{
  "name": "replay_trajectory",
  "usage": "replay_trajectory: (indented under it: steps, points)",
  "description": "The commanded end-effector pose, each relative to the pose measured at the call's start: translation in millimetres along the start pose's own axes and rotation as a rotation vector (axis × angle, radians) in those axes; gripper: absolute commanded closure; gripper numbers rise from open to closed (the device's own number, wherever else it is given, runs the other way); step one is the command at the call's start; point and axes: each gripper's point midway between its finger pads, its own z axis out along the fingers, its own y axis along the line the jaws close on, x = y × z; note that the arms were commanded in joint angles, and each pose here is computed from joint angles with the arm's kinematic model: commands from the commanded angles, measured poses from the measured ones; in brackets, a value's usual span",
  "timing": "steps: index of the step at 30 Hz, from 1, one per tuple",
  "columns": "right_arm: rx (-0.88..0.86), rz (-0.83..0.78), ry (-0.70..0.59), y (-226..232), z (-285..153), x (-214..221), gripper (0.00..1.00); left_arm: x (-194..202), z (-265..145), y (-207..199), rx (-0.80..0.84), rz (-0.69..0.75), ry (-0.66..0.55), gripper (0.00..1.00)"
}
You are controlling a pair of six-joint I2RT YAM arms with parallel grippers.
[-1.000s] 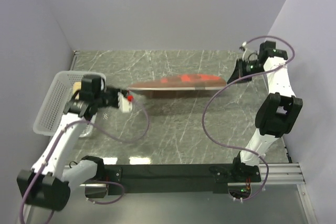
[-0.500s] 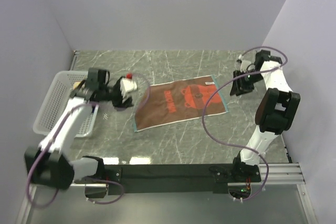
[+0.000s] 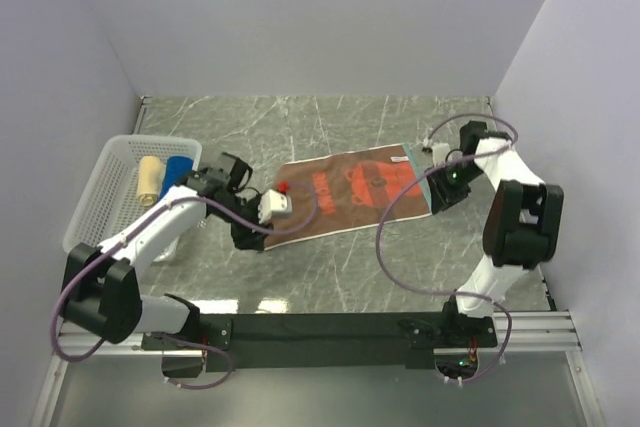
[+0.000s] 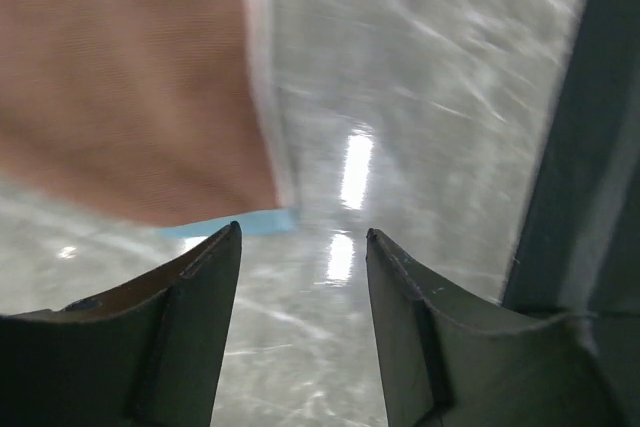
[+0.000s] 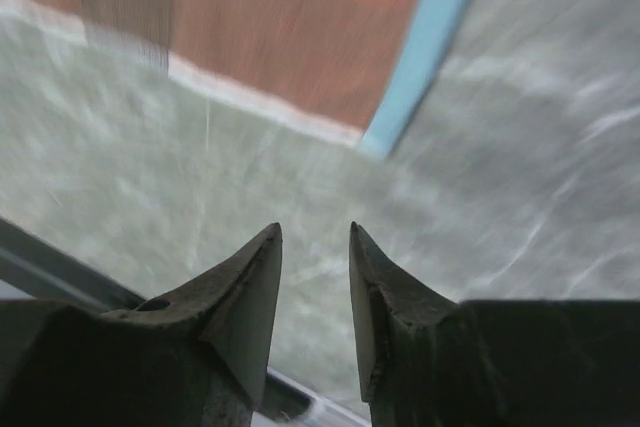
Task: Roll the towels
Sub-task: Flatten the towel
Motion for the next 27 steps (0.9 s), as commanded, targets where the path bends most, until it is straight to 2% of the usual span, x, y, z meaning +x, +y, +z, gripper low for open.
replay_trajectory:
  steps: [1, 6, 15, 17, 22, 23, 26, 27]
  points:
    - [0.172, -0.284, -0.066, -4.8, -20.7, 0.6, 0.58, 15.8, 7.7, -3.2, -0.049, 0.116, 0.071, 0.41]
    - [0.264, -0.457, -0.052, -3.4, -4.9, -3.8, 0.52, 25.9, 17.3, -1.3, -0.054, 0.101, 0.086, 0.41]
    - [0.277, -0.473, 0.064, -12.8, 31.2, -14.2, 0.44, 25.7, 15.0, -0.9, -0.083, 0.171, 0.060, 0.38]
    - [0.274, -0.493, 0.082, -15.1, 37.1, -12.5, 0.44, 27.4, 16.3, -2.6, -0.086, 0.209, 0.049, 0.35]
    - [0.262, -0.502, 0.153, -19.3, 53.3, -1.6, 0.43, 31.0, 27.2, -1.8, -0.050, 0.176, 0.056, 0.32]
    - [0.266, -0.502, 0.154, -21.0, 55.6, -2.1, 0.44, 31.5, 29.3, -1.3, -0.044, 0.169, 0.057, 0.33]
    - [0.254, -0.491, 0.178, -21.0, 64.6, 1.1, 0.58, 32.5, 37.0, 7.9, -0.059, 0.165, 0.059, 0.34]
    - [0.250, -0.488, 0.182, -21.0, 66.7, 0.8, 0.73, 32.8, 39.8, 10.2, -0.059, 0.171, 0.060, 0.34]
